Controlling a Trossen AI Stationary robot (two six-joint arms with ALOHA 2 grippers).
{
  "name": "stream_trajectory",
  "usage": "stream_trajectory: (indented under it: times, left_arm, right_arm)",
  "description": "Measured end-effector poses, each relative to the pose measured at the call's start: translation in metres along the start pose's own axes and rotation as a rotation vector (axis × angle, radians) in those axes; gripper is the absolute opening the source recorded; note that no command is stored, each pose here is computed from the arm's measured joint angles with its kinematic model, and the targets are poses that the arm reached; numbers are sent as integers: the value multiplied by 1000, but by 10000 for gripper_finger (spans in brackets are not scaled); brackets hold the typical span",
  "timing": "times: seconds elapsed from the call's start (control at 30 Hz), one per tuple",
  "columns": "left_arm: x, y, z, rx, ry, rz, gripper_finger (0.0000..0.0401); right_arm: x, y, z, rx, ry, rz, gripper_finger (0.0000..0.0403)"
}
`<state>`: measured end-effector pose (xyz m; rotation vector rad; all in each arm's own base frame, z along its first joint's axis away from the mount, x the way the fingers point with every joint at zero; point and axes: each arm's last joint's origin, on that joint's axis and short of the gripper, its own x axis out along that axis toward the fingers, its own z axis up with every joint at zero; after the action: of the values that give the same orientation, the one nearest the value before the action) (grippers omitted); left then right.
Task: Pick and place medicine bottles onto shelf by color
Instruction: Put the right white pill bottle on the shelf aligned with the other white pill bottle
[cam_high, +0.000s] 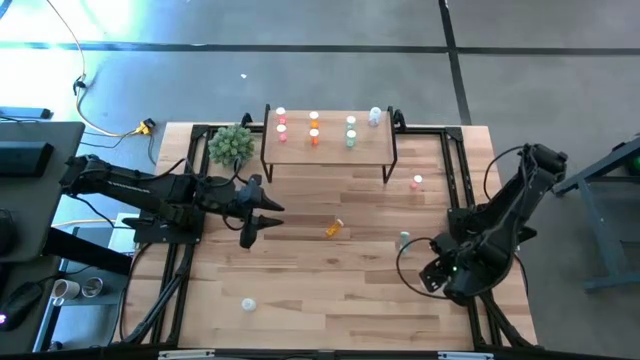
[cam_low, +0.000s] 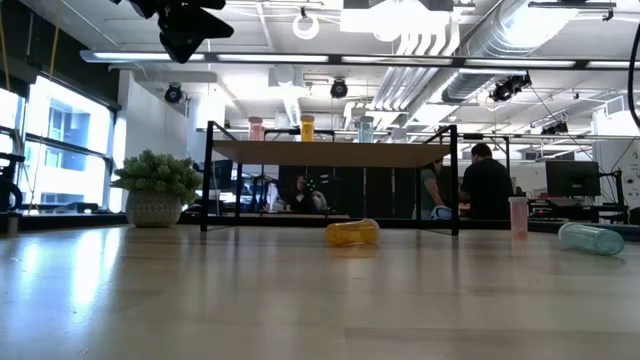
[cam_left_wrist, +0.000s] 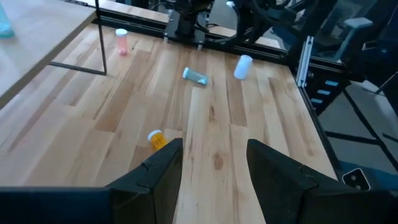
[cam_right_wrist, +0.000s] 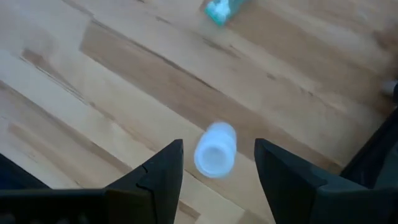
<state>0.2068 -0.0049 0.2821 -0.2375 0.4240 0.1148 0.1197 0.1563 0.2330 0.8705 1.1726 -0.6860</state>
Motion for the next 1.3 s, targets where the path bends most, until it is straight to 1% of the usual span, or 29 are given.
stream_trajectory:
  times: [0.23, 0.33, 0.57, 0.77, 0.97, 1.3]
  left_arm:
    - [0, 0, 0, -7, 0, 1, 170]
    - [0, 0, 0, -7, -1, 0, 170]
    - [0, 0, 0, -7, -1, 5, 170]
    - [0, 0, 0, -8, -2, 7, 170]
    - [0, 1, 0, -8, -9, 30, 170]
    - [0, 1, 0, -8, -12, 40, 170]
  right_arm:
    - [12, -6, -14, 14, 108, 5, 190]
    - [15, -7, -16, 27, 120, 16, 194]
    - [17, -6, -15, 27, 84, 24, 203]
    - [29, -3, -21, 15, 79, -32, 202]
    - [38, 3, -26, 7, 78, -32, 202]
    - [50, 6, -29, 8, 44, -76, 201]
